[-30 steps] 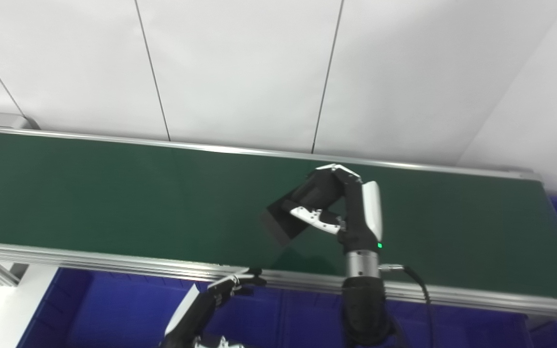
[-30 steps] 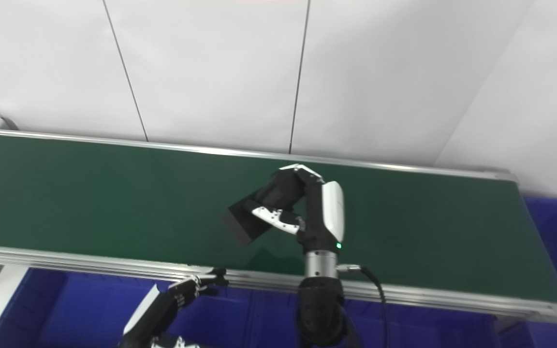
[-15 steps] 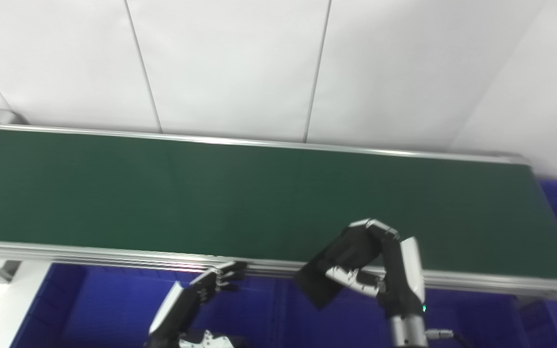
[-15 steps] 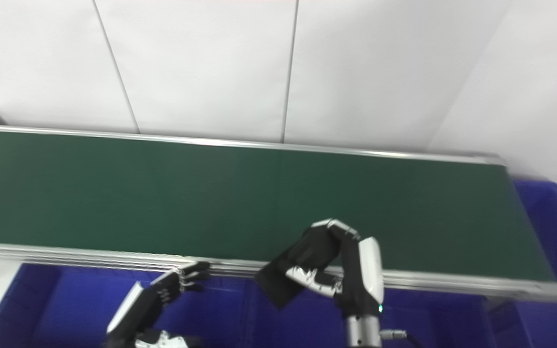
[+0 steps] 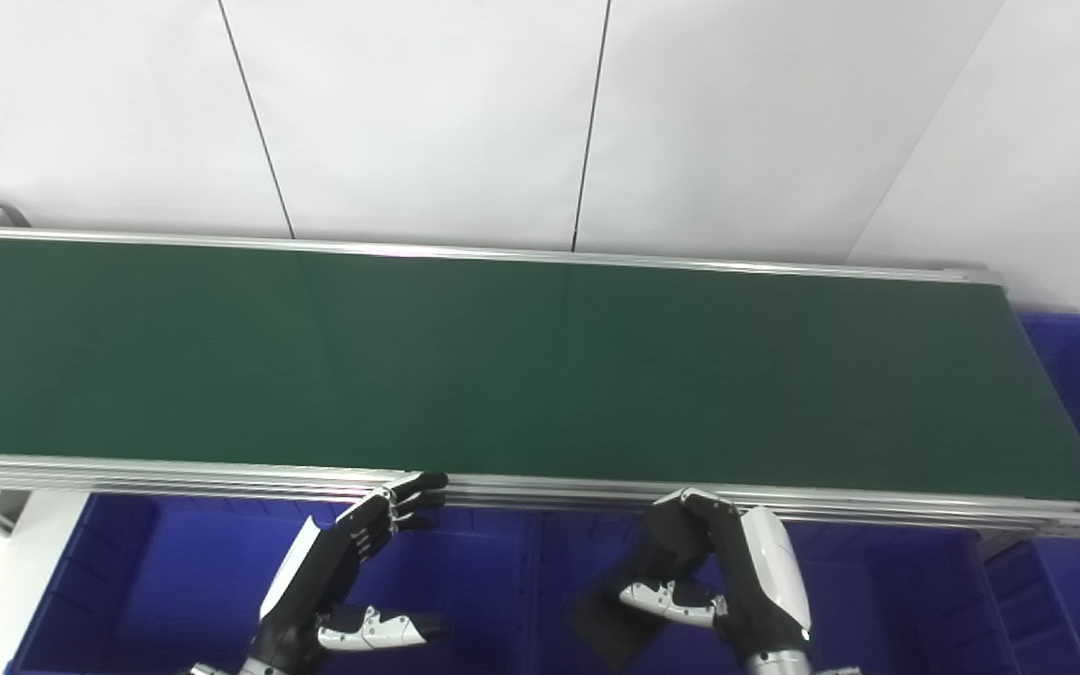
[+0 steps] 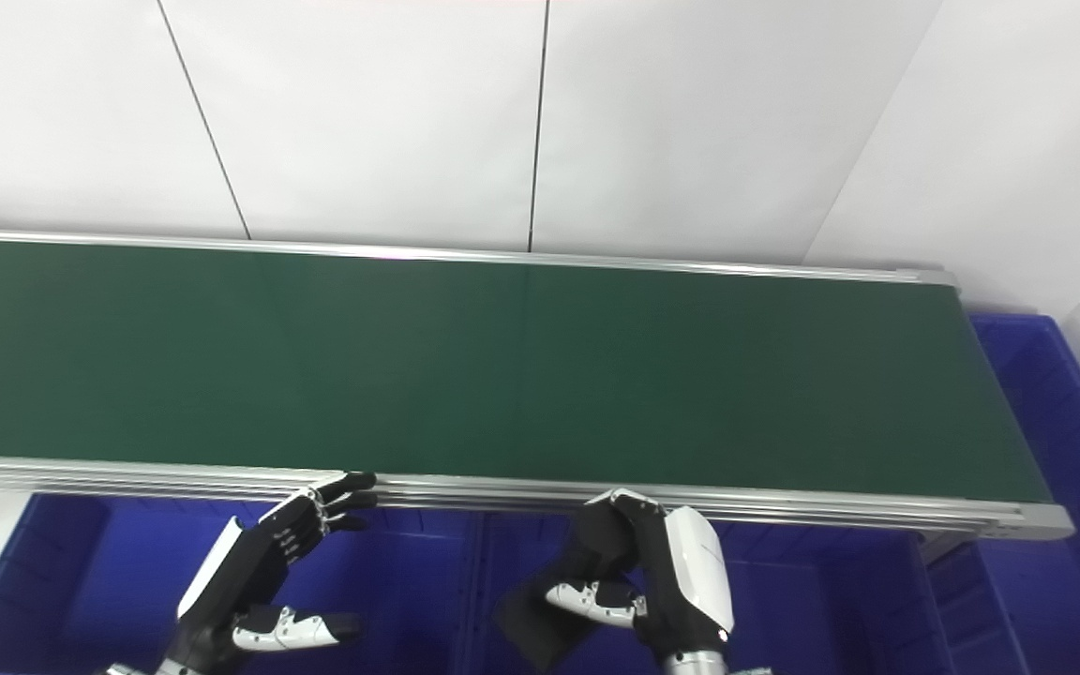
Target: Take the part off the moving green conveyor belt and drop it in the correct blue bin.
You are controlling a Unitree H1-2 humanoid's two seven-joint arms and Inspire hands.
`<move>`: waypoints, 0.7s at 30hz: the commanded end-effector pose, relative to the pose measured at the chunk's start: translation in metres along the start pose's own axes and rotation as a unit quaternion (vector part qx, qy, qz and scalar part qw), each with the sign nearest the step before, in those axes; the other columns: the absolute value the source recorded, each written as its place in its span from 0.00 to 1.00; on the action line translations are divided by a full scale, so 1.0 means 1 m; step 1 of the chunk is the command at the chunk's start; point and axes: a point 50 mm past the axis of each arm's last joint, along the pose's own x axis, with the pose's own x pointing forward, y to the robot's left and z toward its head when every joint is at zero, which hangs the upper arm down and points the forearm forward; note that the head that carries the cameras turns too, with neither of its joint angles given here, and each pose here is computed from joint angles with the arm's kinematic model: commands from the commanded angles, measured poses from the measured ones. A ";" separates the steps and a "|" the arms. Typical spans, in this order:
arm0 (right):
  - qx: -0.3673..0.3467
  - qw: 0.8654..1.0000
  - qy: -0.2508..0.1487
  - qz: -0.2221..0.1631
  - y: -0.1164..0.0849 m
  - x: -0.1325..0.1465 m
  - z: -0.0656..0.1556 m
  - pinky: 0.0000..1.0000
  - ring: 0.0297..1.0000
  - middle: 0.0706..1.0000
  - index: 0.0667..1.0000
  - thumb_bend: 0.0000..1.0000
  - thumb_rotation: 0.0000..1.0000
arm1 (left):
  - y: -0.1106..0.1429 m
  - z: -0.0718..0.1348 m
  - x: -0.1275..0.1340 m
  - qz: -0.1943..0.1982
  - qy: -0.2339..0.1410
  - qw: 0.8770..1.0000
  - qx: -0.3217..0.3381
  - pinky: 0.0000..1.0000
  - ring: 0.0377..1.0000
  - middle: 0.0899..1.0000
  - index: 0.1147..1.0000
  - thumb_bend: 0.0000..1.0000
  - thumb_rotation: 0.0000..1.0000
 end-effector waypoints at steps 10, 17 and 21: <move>-0.058 0.997 0.049 0.018 0.006 0.012 0.008 0.47 0.44 0.51 0.44 0.51 0.00 | 0.011 0.011 0.001 0.001 -0.037 0.999 0.001 0.73 0.81 0.85 0.76 0.85 0.35; -0.083 0.993 0.070 0.042 0.008 0.012 0.012 0.70 0.74 0.72 0.46 0.50 0.14 | 0.014 0.010 0.000 0.001 -0.037 0.999 -0.005 0.74 0.82 0.85 0.76 0.85 0.34; -0.106 0.991 0.069 0.052 0.006 0.006 0.021 0.79 0.80 0.78 0.70 0.63 0.29 | 0.019 0.011 -0.002 0.005 -0.038 0.999 -0.003 0.74 0.82 0.85 0.76 0.85 0.34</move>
